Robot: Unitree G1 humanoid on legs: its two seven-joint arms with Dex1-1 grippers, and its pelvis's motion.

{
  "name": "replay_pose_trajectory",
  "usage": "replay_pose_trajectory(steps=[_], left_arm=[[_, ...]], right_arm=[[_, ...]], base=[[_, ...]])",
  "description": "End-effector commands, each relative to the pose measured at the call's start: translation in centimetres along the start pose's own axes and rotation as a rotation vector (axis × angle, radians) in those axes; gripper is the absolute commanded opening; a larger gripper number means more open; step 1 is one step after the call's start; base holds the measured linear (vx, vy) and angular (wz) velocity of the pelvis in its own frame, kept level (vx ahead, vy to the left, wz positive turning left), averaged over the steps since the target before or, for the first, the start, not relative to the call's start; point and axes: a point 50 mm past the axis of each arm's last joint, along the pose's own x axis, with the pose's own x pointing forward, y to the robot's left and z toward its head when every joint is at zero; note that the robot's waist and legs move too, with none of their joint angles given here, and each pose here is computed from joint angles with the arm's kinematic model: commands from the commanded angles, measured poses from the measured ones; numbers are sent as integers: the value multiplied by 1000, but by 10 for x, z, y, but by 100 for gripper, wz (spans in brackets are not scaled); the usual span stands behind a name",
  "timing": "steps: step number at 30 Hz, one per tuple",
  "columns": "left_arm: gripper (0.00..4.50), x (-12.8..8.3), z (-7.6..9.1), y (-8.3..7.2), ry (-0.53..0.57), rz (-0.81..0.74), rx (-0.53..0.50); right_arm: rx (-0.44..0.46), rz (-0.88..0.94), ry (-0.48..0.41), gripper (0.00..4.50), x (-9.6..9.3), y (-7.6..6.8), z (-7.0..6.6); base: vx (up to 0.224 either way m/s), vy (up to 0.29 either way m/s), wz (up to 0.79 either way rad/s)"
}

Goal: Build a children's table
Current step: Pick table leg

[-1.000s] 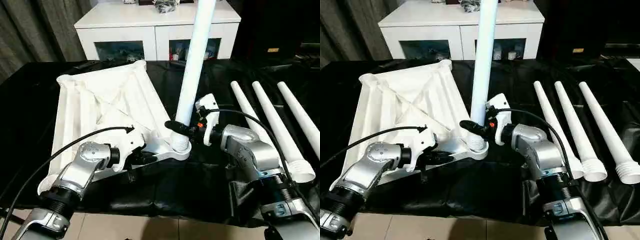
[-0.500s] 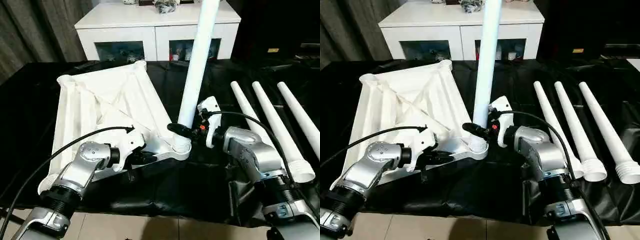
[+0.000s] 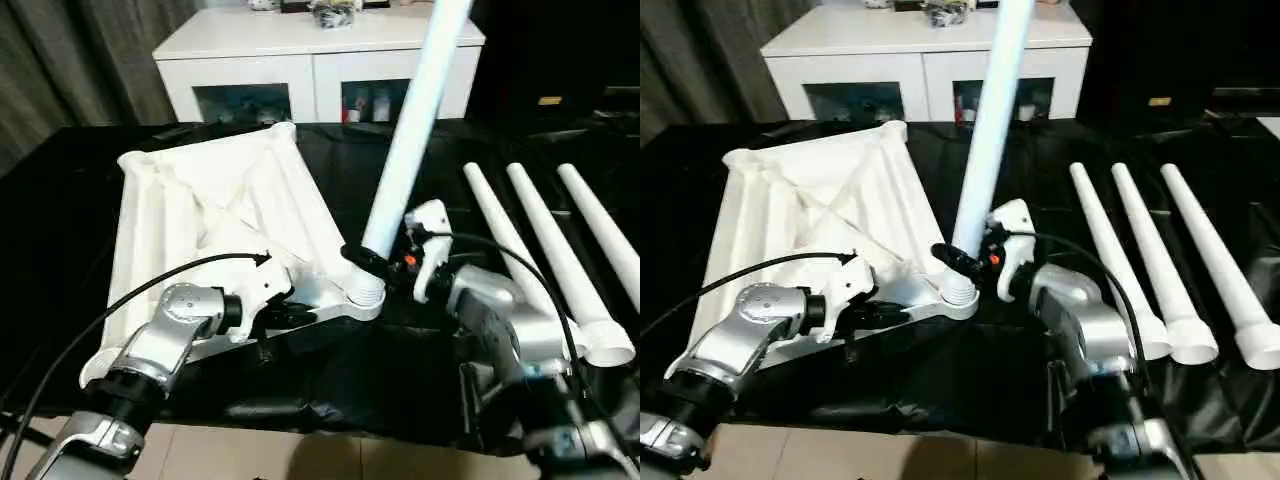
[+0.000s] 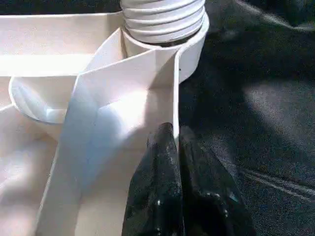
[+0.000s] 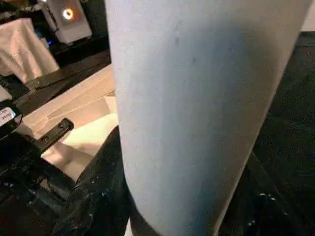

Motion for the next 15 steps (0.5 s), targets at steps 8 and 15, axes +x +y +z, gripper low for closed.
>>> replay_pose_trajectory(steps=[8,15], left_arm=[[0,0,0,7,29,38,5],[0,2,-1,6,28,41,4]], right_arm=[[-125,-58,140,185,-12,7,-21],[-188,-15,191,185,-9,19,-20]], base=[[0,0,0],[0,0,0]])
